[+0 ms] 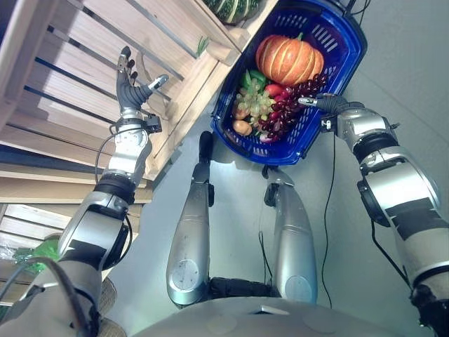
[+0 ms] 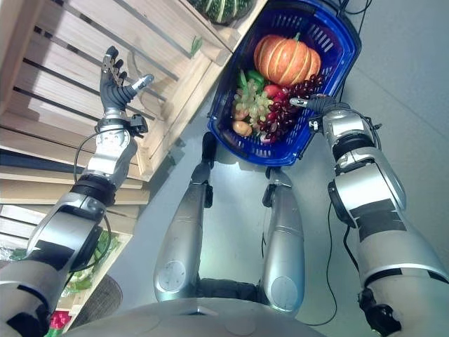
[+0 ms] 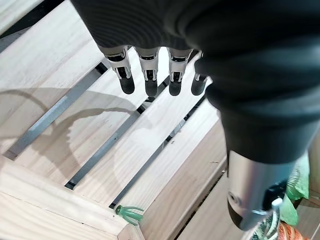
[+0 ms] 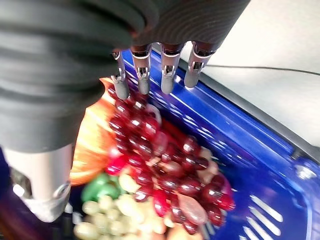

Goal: Pick up fruits and vegetables into the basket

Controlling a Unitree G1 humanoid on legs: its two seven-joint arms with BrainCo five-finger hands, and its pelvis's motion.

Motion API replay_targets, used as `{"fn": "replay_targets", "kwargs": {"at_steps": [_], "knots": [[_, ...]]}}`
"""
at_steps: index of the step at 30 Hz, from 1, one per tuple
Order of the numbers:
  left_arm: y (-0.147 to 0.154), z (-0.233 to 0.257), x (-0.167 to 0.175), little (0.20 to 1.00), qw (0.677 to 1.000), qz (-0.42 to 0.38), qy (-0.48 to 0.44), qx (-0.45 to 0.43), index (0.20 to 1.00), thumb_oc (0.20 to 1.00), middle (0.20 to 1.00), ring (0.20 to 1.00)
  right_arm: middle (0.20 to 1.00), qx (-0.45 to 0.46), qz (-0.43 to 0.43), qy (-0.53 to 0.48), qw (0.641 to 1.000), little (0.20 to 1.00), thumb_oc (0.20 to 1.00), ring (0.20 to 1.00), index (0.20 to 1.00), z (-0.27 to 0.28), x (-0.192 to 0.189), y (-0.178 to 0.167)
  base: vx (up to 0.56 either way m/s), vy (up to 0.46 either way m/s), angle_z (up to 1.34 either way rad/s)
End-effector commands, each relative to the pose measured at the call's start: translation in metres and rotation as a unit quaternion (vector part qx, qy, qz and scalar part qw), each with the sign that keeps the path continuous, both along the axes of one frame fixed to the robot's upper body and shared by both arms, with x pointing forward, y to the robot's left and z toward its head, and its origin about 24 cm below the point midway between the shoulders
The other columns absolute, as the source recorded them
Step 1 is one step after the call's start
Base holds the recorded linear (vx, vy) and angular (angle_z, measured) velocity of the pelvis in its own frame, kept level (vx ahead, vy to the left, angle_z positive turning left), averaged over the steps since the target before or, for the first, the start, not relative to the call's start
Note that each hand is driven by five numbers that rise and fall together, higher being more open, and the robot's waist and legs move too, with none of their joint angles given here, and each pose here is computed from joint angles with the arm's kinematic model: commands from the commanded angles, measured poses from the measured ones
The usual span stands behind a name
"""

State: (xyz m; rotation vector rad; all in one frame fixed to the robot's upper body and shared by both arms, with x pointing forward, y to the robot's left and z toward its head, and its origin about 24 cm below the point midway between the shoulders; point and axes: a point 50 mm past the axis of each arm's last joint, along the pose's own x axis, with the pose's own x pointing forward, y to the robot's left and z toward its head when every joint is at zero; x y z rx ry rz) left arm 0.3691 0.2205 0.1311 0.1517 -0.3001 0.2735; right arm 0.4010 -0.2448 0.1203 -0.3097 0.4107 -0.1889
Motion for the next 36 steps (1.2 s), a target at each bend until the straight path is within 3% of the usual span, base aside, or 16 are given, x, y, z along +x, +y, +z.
{"fn": "replay_targets", "kwargs": {"at_steps": [1, 13, 19, 27, 32, 36], "knots": [[0.007, -0.023, -0.011, 1.000, 0.999, 0.005, 0.025, 0.024, 1.000, 1.000, 1.000, 1.000, 1.000, 0.004, -0.037, -0.052, 0.998, 1.000, 1.000, 1.000, 1.000, -0.008, -0.009, -0.018, 0.02, 0.031, -0.07], [0.041, -0.152, -0.092, 1.000, 0.960, 0.014, 0.271, 0.064, 1.000, 1.000, 1.000, 1.000, 1.000, 0.044, -0.061, -0.008, 0.997, 1.000, 1.000, 1.000, 1.000, -0.120, -0.083, -0.030, 0.09, 0.006, -0.10], [0.042, -0.217, -0.165, 1.000, 0.905, -0.036, 0.418, 0.068, 1.000, 1.000, 1.000, 1.000, 1.000, 0.066, -0.099, 0.102, 0.988, 1.000, 1.000, 1.000, 1.000, -0.197, -0.171, -0.039, 0.15, -0.020, 0.04], [0.036, -0.254, -0.220, 1.000, 0.845, -0.090, 0.525, 0.050, 1.000, 1.000, 1.000, 1.000, 1.000, 0.078, -0.115, 0.270, 0.953, 1.000, 1.000, 1.000, 1.000, -0.251, -0.250, -0.028, 0.13, 0.004, -0.10], [0.028, -0.271, -0.245, 1.000, 0.804, -0.111, 0.584, -0.012, 1.000, 1.000, 1.000, 1.000, 1.000, 0.079, -0.111, 0.355, 0.925, 1.000, 1.000, 1.000, 1.000, -0.269, -0.288, -0.020, 0.03, 0.006, -0.09], [0.023, -0.285, -0.275, 1.000, 0.745, -0.110, 0.648, -0.113, 1.000, 1.000, 1.000, 1.000, 1.000, 0.132, -0.138, 0.416, 0.889, 1.000, 1.000, 1.000, 1.000, -0.279, -0.321, -0.017, 0.03, 0.008, -0.06]]}}
